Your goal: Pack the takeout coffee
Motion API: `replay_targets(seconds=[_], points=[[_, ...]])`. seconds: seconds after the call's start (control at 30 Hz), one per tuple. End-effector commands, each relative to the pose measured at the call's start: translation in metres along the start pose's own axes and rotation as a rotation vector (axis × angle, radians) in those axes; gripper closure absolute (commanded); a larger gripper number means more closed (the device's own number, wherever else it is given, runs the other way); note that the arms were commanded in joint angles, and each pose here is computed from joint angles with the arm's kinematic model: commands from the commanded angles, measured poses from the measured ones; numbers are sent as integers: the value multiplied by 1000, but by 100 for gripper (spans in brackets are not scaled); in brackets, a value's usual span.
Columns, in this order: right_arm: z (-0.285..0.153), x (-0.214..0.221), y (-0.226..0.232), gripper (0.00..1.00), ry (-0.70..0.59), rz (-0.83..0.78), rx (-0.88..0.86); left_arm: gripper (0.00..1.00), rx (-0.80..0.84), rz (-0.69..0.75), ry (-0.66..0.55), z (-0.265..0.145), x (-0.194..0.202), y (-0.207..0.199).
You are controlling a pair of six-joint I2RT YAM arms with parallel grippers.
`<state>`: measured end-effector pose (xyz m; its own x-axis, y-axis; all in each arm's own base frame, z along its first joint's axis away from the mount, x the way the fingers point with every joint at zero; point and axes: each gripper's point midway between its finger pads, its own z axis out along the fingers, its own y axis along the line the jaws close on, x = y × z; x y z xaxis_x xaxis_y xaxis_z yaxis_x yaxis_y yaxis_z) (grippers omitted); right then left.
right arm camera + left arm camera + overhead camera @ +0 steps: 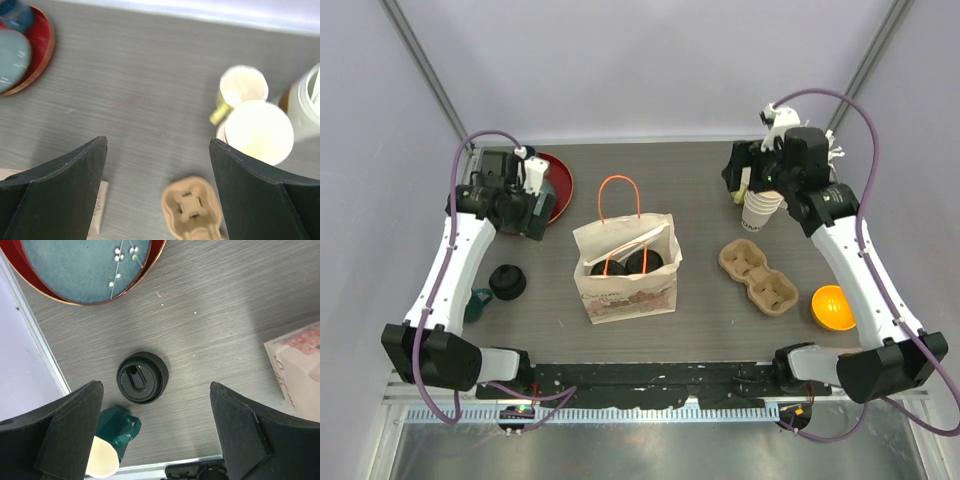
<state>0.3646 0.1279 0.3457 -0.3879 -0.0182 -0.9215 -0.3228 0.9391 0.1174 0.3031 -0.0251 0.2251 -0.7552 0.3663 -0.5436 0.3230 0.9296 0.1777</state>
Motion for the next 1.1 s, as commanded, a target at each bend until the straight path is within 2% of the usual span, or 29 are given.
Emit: replay_targets(seconds=[0.0, 0.13, 0.2, 0.23, 0.3, 0.37, 0.4, 0.43, 0.47, 0.53, 0.57, 0.6, 0.7, 0.77, 0.8, 0.9, 1.07], points=[[13, 25, -29, 11, -53, -8, 44, 8, -110, -74, -124, 18, -16, 22], [25, 70, -44, 11, -59, -44, 88, 7, -169, -134, -234, 42, -21, 29], [23, 77, -43, 11, -91, -49, 79, 5, -182, -159, -247, 57, -10, 28], [28, 87, -43, 11, -109, -49, 73, 5, -200, -173, -321, 57, -23, 32], [28, 81, -34, 11, -185, -61, 24, 0, -219, -209, -342, 69, -15, 31], [32, 101, -33, 12, -183, -62, 5, 0, -240, -226, -429, 71, -26, 35], [32, 97, -32, 12, -220, -67, 0, 0, -245, -230, -422, 82, -14, 33], [34, 113, -35, 12, -202, -65, 9, 0, -256, -244, -441, 85, -13, 34], [35, 117, -37, 12, -205, -61, 14, 0, -271, -258, -527, 82, -26, 38], [37, 128, -39, 12, -216, -57, 24, 0, -278, -285, -540, 95, -12, 34], [37, 132, -40, 12, -221, -59, 24, 0, -292, -300, -611, 92, -22, 38], [37, 131, -40, 12, -246, -64, 23, 0, -292, -305, -602, 103, -9, 34], [40, 146, -47, 12, -257, -67, 55, 0, -306, -336, -660, 112, -2, 33], [44, 165, -58, 12, -221, -81, 105, 0, -318, -348, -675, 118, 10, 32], [44, 169, -60, 12, -215, -84, 117, 0, -325, -361, -753, 111, 1, 35], [46, 181, -66, 12, -212, -103, 139, 0, -304, -369, -852, 110, 4, 28], [41, 199, -87, 11, -236, -106, 251, 0, -264, -339, -831, 125, 14, 17]])
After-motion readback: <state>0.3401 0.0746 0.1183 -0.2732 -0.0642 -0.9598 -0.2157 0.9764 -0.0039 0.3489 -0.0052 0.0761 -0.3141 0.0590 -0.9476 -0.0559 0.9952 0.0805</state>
